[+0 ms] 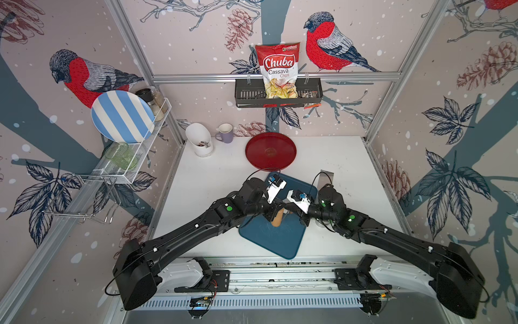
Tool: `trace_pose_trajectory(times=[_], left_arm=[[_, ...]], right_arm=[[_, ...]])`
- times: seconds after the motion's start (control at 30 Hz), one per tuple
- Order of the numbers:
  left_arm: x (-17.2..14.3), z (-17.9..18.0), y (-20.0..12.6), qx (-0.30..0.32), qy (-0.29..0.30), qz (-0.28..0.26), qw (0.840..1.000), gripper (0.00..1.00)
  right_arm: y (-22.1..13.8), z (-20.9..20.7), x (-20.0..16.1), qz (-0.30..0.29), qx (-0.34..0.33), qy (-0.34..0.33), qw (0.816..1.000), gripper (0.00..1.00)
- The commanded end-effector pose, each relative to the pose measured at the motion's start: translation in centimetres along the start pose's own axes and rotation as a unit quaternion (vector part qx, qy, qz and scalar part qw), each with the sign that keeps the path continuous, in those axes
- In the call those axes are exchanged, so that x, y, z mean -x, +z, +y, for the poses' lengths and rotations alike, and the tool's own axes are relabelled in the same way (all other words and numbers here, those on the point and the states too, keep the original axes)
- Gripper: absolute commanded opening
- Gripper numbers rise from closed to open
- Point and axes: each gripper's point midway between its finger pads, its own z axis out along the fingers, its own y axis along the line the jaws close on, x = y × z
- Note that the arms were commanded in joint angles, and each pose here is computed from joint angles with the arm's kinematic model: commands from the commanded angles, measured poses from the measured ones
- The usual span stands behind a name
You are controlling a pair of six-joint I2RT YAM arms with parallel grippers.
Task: Roll out the dumpling wrappers from the dough
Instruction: Pick up the rolling pin from the center of the board.
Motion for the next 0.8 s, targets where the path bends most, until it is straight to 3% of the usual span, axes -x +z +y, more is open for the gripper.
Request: trace_pose_trajectory(times=[0.0,0.23,0.47,0.63,0.77], left_arm=[[-0.1,0.0,0.1,0.001,0.006,0.005,1.0,0.13],[-0.3,-0.1,0.2,0.0,0.007,0.01,1.0,0.0],[0.2,0.7,-0.2,0.027,0.004,-0.008,1.0,0.0],[1.3,1.2,-1.2,0.045,-0.005,-0.052,0.998,0.0],[2.4,1.4,-2.5,0.055,-0.009,-0.094,0.994,0.0]], right_arm=[[-0.3,-0.2,1.8,-0.03,-0.001,-0.003,1.0,0.0],[-0.4,-0.3,2.1,-0.033,-0.004,-0.005,0.999,0.0],[-0.6,-0.6,2.2,-0.037,-0.014,-0.002,0.999,0.0],[-1.1,-0.9,2.3,-0.049,-0.031,-0.001,0.998,0.36],[-1.9,-1.6,2.3,-0.057,-0.06,0.008,0.997,0.51]])
